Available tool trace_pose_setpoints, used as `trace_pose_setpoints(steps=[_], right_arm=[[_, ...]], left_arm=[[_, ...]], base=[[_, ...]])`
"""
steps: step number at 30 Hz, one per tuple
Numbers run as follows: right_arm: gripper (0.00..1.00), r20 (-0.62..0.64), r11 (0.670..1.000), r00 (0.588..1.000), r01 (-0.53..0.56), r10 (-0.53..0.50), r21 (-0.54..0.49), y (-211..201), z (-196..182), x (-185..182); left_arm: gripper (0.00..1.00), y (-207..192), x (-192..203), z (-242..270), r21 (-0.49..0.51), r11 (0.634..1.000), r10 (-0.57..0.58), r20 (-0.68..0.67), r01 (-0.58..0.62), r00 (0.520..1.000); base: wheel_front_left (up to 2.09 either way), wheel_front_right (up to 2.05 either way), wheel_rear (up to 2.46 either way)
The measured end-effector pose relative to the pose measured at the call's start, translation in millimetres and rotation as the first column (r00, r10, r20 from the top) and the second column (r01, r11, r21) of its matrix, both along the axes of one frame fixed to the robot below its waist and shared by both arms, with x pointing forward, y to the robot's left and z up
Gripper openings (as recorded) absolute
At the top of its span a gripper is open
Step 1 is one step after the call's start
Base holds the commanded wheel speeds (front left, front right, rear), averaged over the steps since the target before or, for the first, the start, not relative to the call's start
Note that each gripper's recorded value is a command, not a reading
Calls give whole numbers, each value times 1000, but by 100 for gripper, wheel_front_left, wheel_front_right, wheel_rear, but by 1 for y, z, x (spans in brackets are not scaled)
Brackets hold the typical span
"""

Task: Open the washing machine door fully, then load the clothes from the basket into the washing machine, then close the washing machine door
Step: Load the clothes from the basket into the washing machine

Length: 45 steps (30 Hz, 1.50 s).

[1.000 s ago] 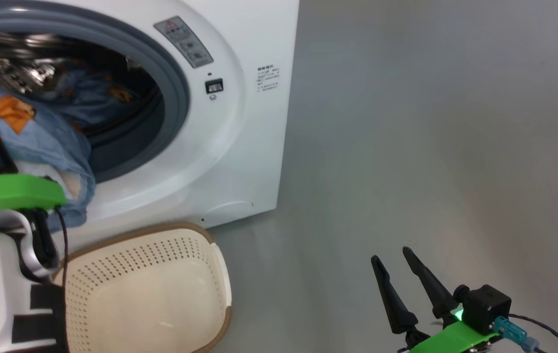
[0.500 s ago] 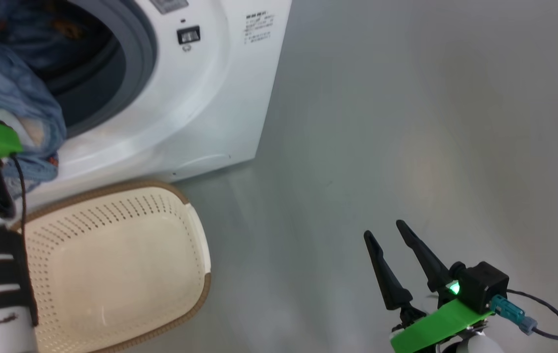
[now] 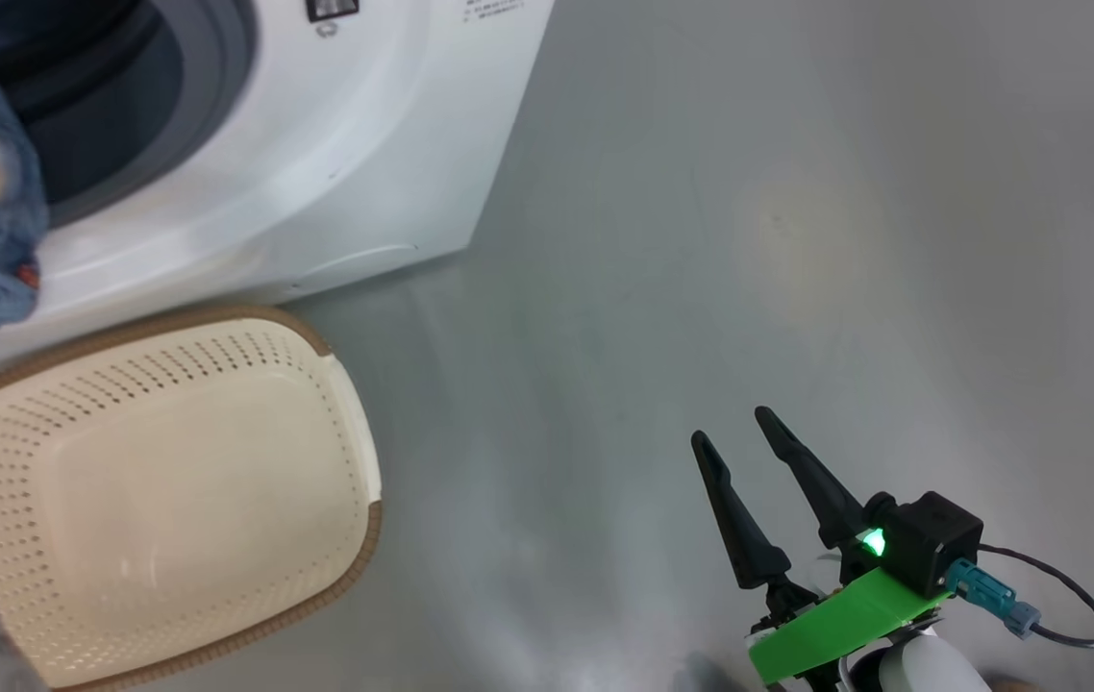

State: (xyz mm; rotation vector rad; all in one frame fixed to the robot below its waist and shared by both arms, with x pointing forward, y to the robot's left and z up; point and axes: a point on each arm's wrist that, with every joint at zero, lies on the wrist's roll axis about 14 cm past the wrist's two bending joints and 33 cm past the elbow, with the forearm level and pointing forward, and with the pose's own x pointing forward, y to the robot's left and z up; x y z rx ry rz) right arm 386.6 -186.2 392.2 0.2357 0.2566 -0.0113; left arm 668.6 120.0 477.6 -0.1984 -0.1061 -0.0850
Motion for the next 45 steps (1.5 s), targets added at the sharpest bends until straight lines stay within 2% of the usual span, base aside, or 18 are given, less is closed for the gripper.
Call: trace_pose_setpoints(steps=[16, 24, 29, 30, 31, 34, 35, 36, 41, 45], right_arm=[[100, -95, 999, 995, 31, -32, -17, -8, -32, -3], [100, -107, 997, 991, 75, -76, -10, -19, -35, -4], [100, -114, 997, 991, 73, -73, -5, -17, -38, -4], [100, -114, 998, 991, 70, -70, -3, -16, -39, -3], [100, -113, 998, 991, 69, -69, 3, -15, -38, -3], [100, -104, 998, 993, 62, -60, 16, -11, -36, -1], [100, -101, 998, 993, 59, -57, 18, -10, -35, -1], [100, -100, 998, 994, 57, -55, 21, -9, -35, -1], [100, -64, 999, 997, 38, -36, 31, -4, -26, 7], [100, -37, 999, 999, 27, -25, 39, 0, -17, 9]], left_arm=[[0, -29, 63, -10, 3, 998, -56, 32, 56, 998], [0, -26, 85, 10, -17, 999, -34, 111, 36, 993], [0, -29, 86, -9, -7, 999, -43, 55, 43, 998], [8, -31, 85, -16, -3, 999, -46, 30, 46, 998], [22, -31, 83, -21, 11, 999, -48, 10, 47, 999], [57, -30, 80, -26, 39, 999, -37, -24, 38, 999], [73, -29, 79, -26, 45, 998, -34, -27, 35, 999], [98, -27, 79, -24, 46, 998, -30, -28, 31, 999], [100, -22, 69, -11, 52, 999, 1, -26, 0, 1000], [100, -26, 51, -22, 69, 998, 3, -79, 2, 997]], base=[[0, 0, 0], [0, 0, 0], [0, 0, 0], [0, 0, 0], [0, 0, 0], [0, 0, 0], [0, 0, 0], [0, 0, 0], [0, 0, 0], [0, 0, 0]])
